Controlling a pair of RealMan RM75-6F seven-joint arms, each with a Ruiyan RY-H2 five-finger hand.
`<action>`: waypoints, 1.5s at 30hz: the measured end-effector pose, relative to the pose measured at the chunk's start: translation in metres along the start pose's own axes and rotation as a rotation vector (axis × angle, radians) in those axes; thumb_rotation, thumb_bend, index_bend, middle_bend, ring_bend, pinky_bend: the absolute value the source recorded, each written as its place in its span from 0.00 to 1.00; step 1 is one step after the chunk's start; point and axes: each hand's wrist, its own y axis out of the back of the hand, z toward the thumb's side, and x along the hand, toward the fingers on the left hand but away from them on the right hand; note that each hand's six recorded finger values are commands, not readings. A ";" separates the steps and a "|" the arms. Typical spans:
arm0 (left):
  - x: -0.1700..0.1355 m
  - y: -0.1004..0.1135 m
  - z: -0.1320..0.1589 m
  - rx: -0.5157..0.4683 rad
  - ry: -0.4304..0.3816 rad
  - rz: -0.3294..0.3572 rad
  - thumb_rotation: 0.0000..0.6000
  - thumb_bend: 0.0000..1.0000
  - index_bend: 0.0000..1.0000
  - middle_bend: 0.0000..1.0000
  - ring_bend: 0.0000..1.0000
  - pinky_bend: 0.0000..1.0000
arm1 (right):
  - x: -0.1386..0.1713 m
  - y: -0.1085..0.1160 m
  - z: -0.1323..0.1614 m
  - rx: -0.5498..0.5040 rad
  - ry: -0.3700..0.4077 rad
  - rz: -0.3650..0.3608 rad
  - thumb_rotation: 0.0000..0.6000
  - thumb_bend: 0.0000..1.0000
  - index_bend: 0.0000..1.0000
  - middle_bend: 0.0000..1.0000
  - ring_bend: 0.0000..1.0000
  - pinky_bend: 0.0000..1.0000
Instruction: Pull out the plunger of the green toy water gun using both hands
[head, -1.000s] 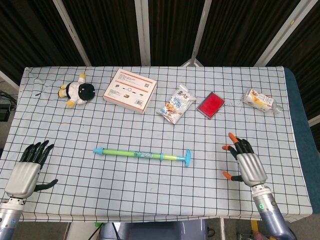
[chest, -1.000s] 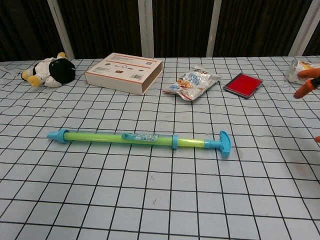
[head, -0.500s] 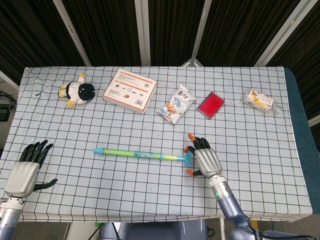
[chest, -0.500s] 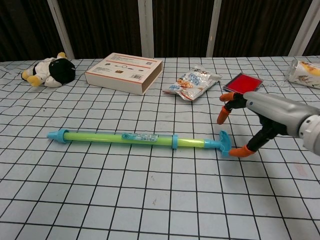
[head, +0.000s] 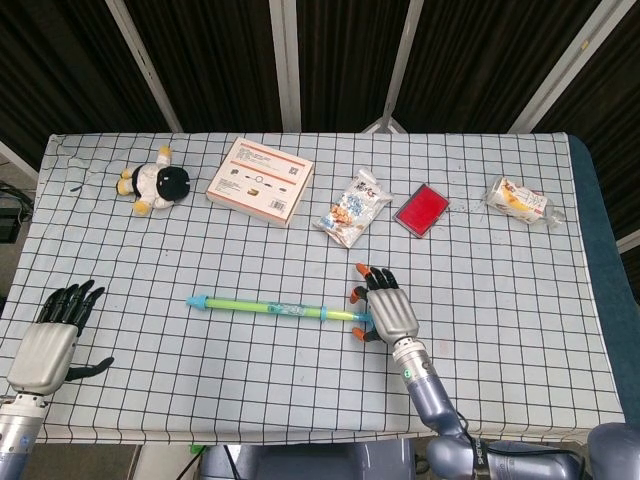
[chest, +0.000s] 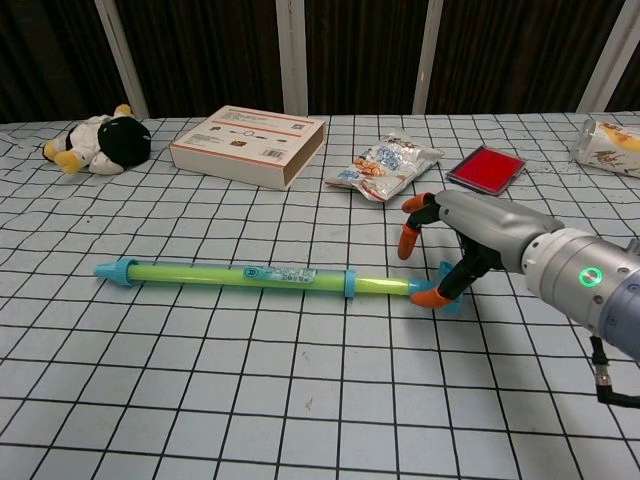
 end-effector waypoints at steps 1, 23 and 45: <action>0.000 0.000 0.000 -0.001 0.000 -0.001 1.00 0.13 0.00 0.00 0.00 0.00 | 0.000 -0.002 0.000 0.002 -0.001 0.003 1.00 0.27 0.43 0.12 0.00 0.00; 0.000 0.001 0.002 -0.010 -0.006 0.007 1.00 0.13 0.00 0.00 0.00 0.00 | -0.007 -0.009 -0.014 0.010 -0.051 0.018 1.00 0.31 0.52 0.14 0.00 0.00; 0.004 0.001 0.008 -0.018 -0.003 -0.006 1.00 0.13 0.00 0.00 0.00 0.00 | -0.005 -0.005 -0.021 0.020 -0.038 0.027 1.00 0.41 0.62 0.18 0.00 0.00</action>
